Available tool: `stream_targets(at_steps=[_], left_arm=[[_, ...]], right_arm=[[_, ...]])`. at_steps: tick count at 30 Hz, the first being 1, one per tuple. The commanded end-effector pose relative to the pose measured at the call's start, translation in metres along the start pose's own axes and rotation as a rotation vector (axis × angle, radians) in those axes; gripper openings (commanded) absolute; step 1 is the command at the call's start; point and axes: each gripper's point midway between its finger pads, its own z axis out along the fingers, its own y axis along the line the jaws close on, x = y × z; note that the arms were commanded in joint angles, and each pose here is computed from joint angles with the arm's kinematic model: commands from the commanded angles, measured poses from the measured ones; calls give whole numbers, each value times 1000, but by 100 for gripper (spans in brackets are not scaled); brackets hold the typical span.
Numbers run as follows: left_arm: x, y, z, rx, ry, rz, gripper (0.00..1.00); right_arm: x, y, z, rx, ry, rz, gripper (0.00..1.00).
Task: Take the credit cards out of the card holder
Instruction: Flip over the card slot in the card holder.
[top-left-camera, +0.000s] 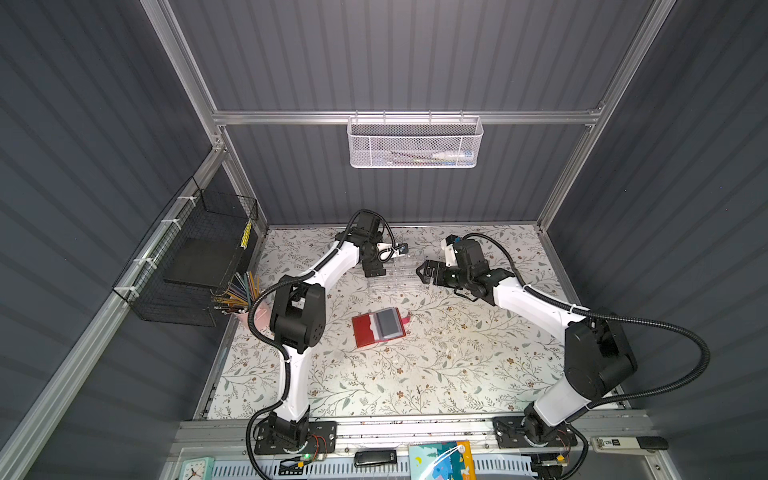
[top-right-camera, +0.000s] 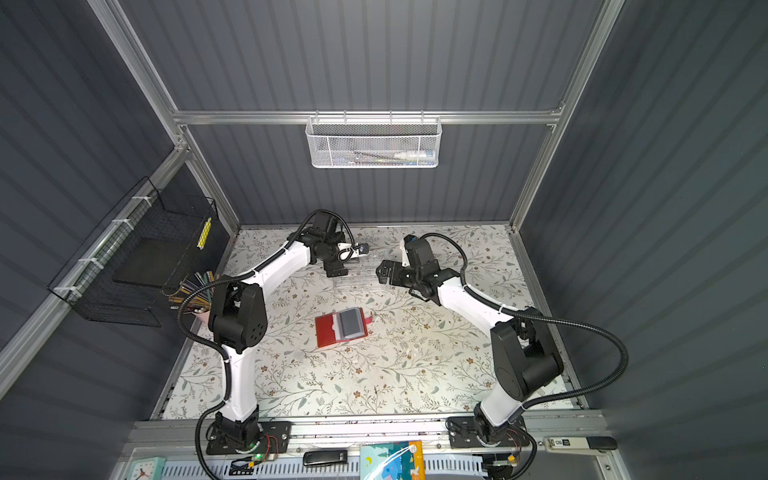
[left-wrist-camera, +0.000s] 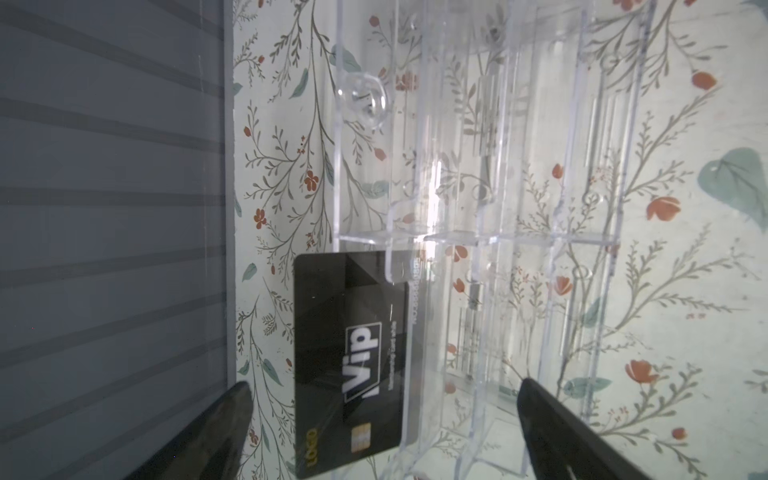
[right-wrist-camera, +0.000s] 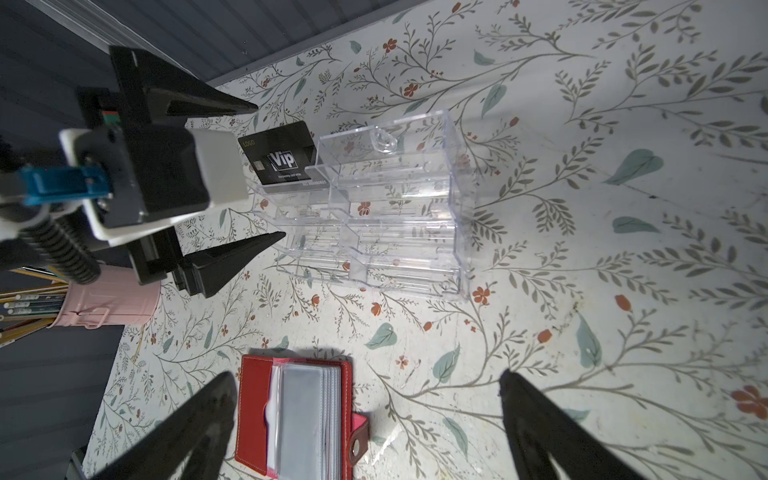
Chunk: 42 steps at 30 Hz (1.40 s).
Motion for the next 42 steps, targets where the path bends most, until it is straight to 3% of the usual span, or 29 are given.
stream_targets(at_steps=[1, 11, 16, 21, 24, 28, 33, 36, 42], left_arm=[[-7, 8, -23, -24, -50, 31, 100], [-25, 56, -79, -246, -187, -195, 100], [-37, 59, -108, -239, -237, -253, 100], [-36, 78, -135, -353, -310, -474, 100], [-33, 73, -142, -323, -335, -596, 100], [-27, 60, -153, -271, -335, -792, 100], [11, 31, -168, -335, -299, -1196, 100], [15, -6, -171, -256, -347, -1340, 100], [28, -73, -163, -75, -323, -1599, 100]], right_arm=[[3, -3, 0, -3, 8, 4, 99], [5, -2, 1, -8, 14, 9, 99], [12, 1, 7, -25, 31, 18, 99], [26, 11, 13, -37, 57, -15, 99], [40, 17, 18, -37, 80, -46, 99], [63, 21, 23, -33, 116, -75, 99], [91, 39, 23, -59, 149, -130, 99], [109, 52, 23, -83, 168, -168, 99], [137, 69, 27, -158, 205, -159, 99]])
